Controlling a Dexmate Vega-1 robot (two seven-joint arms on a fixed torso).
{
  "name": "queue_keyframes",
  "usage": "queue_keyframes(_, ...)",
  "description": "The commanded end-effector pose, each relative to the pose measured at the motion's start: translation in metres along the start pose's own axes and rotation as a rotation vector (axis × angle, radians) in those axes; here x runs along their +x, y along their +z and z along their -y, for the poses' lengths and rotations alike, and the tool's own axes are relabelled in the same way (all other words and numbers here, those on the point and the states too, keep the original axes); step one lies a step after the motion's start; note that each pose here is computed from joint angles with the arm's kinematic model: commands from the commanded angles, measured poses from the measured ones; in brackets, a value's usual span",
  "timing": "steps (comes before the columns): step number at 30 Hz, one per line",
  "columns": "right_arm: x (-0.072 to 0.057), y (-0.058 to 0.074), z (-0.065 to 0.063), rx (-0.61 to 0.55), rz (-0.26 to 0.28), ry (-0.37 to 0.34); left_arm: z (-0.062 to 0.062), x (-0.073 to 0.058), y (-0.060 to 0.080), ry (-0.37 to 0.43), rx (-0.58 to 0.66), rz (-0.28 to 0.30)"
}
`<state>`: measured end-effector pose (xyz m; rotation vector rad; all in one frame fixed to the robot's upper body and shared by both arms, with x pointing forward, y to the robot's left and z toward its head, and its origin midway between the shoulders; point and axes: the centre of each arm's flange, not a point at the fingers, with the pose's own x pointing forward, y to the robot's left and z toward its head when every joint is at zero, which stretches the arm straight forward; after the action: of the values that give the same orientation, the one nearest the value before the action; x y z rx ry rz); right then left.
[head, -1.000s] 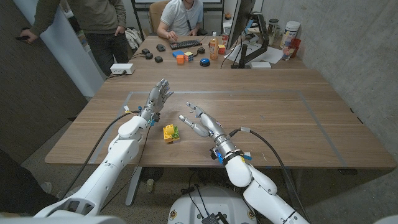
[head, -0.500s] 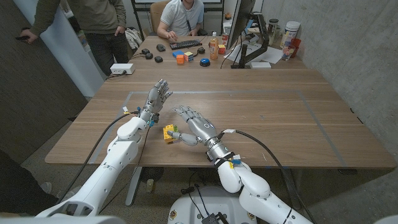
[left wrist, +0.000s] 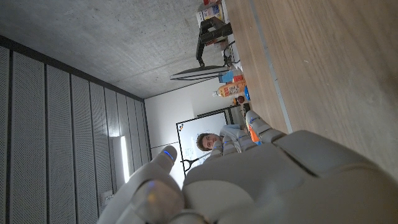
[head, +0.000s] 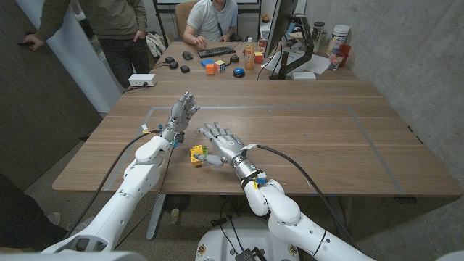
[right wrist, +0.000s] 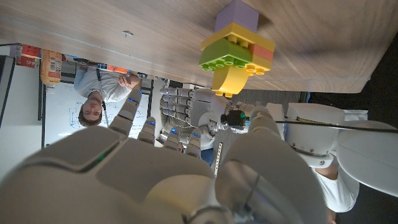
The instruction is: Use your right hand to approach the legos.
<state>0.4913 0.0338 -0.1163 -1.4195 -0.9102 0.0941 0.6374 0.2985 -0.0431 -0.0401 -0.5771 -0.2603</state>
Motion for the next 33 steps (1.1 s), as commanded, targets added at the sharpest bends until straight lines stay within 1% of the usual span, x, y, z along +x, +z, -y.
queue_keyframes(1, 0.014, 0.01, -0.008, -0.032, 0.022, 0.086, -0.009, -0.004, 0.002, 0.018, 0.003, 0.001)
queue_keyframes(7, 0.007, 0.023, -0.014, -0.009, 0.085, 0.164, -0.01, -0.004, 0.003, 0.019, 0.003, 0.002)
queue_keyframes(11, 0.005, 0.031, -0.017, -0.02, 0.116, 0.19, -0.01, -0.002, 0.002, 0.016, -0.001, 0.001)
queue_keyframes(15, 0.004, 0.035, -0.018, -0.02, 0.135, 0.195, -0.01, -0.002, 0.0, 0.016, -0.003, -0.003)
queue_keyframes(17, 0.004, 0.036, -0.018, -0.023, 0.151, 0.193, -0.01, -0.002, -0.001, 0.016, -0.002, -0.005)
queue_keyframes(19, 0.003, 0.037, -0.017, -0.019, 0.166, 0.176, -0.011, -0.002, -0.001, 0.019, -0.003, -0.006)
queue_keyframes(20, 0.003, 0.038, -0.017, -0.017, 0.169, 0.182, -0.011, -0.002, -0.002, 0.02, -0.003, -0.006)
queue_keyframes(25, 0.004, 0.039, -0.017, -0.029, 0.175, 0.171, -0.011, -0.003, -0.002, 0.017, -0.005, -0.006)
queue_keyframes(33, 0.006, 0.036, -0.016, -0.01, 0.175, 0.167, -0.01, -0.002, -0.002, 0.013, -0.002, -0.003)
